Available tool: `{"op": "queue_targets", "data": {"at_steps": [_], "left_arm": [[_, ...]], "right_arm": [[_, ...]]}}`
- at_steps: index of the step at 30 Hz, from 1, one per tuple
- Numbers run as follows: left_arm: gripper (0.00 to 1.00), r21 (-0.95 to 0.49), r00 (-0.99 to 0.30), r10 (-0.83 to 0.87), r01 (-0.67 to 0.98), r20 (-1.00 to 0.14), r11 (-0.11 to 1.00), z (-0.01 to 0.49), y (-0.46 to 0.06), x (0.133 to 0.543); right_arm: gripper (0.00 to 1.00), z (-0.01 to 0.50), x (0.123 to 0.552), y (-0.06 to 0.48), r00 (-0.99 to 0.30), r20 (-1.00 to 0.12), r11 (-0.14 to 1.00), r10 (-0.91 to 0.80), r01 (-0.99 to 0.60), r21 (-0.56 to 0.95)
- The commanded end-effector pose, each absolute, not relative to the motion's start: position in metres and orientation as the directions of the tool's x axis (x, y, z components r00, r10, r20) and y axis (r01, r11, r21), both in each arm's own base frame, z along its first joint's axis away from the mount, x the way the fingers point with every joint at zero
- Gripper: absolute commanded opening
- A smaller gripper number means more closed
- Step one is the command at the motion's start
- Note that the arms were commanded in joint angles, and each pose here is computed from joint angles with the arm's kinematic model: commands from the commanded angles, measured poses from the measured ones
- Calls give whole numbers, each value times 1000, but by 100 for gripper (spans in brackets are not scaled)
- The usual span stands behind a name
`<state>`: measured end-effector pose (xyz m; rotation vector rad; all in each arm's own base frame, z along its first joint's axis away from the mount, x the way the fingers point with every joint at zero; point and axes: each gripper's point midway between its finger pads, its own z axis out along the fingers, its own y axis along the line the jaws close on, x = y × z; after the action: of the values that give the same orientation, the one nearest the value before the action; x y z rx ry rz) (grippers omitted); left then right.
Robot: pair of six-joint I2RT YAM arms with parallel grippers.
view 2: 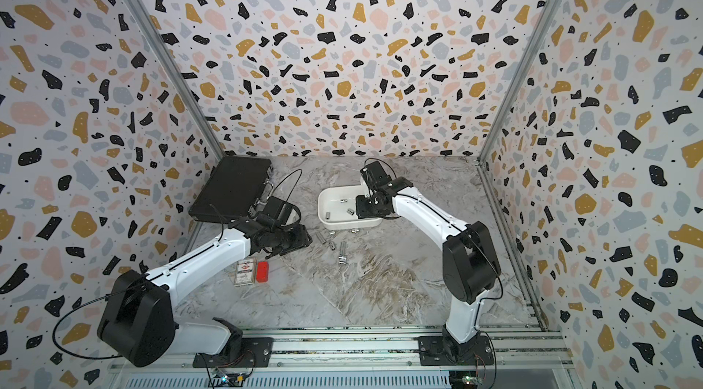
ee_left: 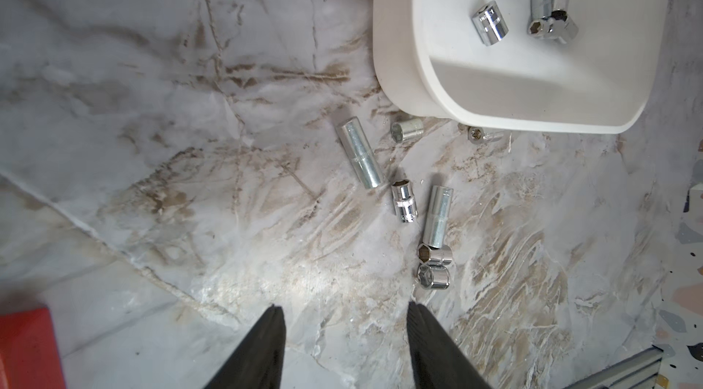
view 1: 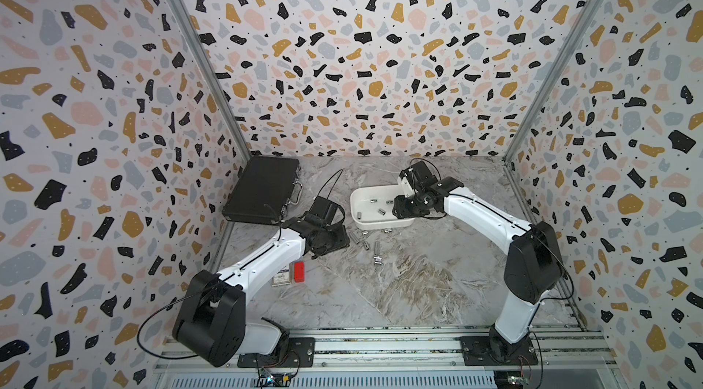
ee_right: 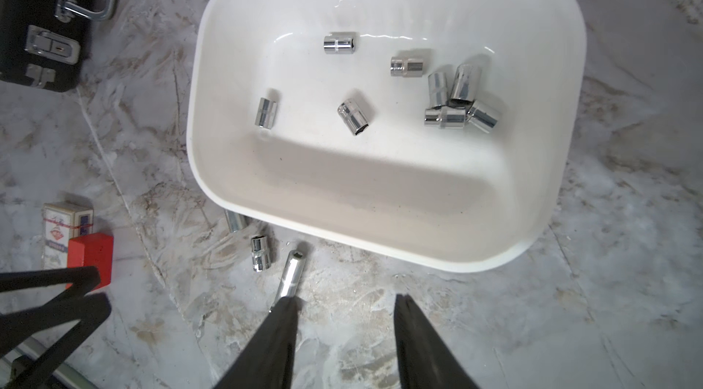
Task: Put the socket on the desktop into the storage box
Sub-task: Place the socket head in the storage box, then pick up the socket head at the center of the board.
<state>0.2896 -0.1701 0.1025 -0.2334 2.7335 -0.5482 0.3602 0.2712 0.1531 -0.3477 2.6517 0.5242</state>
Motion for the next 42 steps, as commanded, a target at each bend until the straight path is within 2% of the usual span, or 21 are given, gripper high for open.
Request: {"op": "queue_targets", "data": {"at_steps": [1, 22, 42], "left_arm": [[55, -373, -917, -231, -100, -325, 922, 106, -166, 301], [52, -279, -926, -206, -117, -317, 953, 81, -183, 332], [51, -196, -935, -181, -124, -305, 973, 60, -195, 348]], "right_arm": [[47, 177, 345, 273, -853, -496, 861, -163, -369, 350], [46, 196, 252, 246, -810, -561, 727, -168, -486, 484], [46, 196, 227, 235, -802, -569, 708, -182, -509, 490]]}}
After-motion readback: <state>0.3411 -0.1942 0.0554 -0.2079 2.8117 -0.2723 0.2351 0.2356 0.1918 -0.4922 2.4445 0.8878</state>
